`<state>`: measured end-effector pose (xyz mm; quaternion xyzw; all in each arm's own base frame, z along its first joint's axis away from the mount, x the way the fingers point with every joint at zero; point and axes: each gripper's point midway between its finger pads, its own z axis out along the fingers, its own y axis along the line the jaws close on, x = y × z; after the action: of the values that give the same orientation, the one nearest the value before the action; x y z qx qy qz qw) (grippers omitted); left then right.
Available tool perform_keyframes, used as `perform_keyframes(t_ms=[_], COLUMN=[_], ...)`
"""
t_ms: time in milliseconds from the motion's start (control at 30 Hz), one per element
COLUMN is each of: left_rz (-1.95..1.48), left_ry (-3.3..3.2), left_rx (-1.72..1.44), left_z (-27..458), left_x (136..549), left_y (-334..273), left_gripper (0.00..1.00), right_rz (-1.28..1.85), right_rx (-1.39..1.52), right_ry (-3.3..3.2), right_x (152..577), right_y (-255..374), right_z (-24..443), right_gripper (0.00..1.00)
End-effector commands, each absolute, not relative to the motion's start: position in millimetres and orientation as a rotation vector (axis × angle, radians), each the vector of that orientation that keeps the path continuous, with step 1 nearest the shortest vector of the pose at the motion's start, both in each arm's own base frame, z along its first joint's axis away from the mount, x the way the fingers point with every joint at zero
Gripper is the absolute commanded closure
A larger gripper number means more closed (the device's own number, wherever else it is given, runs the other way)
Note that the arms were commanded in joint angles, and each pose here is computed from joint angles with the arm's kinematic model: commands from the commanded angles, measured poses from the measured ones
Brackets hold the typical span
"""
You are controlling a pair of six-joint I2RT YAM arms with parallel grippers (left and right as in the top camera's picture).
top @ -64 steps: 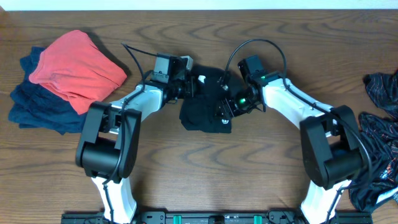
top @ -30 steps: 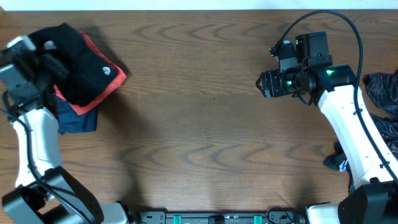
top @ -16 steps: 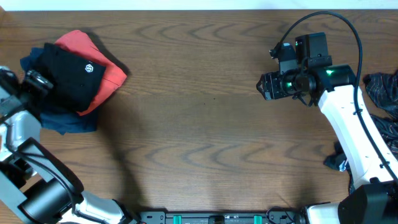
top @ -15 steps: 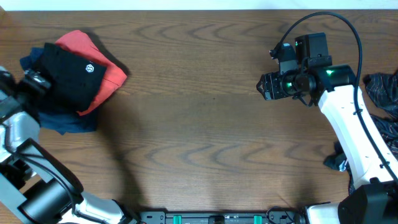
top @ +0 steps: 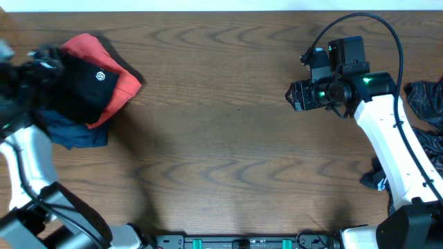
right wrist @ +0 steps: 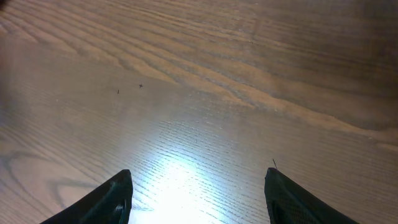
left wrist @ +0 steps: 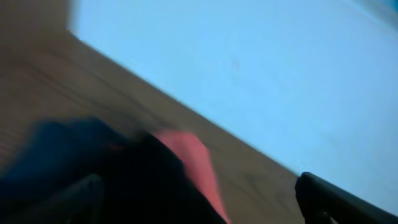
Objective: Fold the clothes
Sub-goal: 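Carry the folded black shirt with the left gripper onto the left clothes stack, then release the shirt and withdraw the left gripper from the stack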
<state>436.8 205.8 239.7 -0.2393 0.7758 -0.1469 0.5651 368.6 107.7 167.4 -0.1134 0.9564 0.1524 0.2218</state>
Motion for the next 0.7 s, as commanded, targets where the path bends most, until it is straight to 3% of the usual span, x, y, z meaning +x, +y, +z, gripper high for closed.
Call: perform_keyframes(t_ms=[0, 200, 300, 500, 667], left_rz=[-0.428, -0.488, -0.491, -0.490, -0.628], left_ry=[1.917, 2.073, 2.134, 2.252, 2.188], left_rx=[-0.464, -0.533, -0.596, -0.641, -0.532], left_z=[214, 144, 105, 35, 53], left_x=[455, 465, 466, 461, 471], left_y=[168, 151, 157, 159, 141], left_gripper=[0.15, 0.13, 0.01, 0.02, 0.02], right_rz=[0.417, 0.418, 0.418, 0.419, 0.420], right_rx=[-0.295, -0.295, -0.294, -0.294, -0.293], right_ry=[2.652, 2.653, 2.660, 2.660, 2.676], right_x=[369, 369, 367, 367, 364], right_y=[105, 105, 105, 105, 104], right_z=[165, 165, 164, 164, 163], right_gripper=[0.34, 0.34, 0.34, 0.34, 0.34])
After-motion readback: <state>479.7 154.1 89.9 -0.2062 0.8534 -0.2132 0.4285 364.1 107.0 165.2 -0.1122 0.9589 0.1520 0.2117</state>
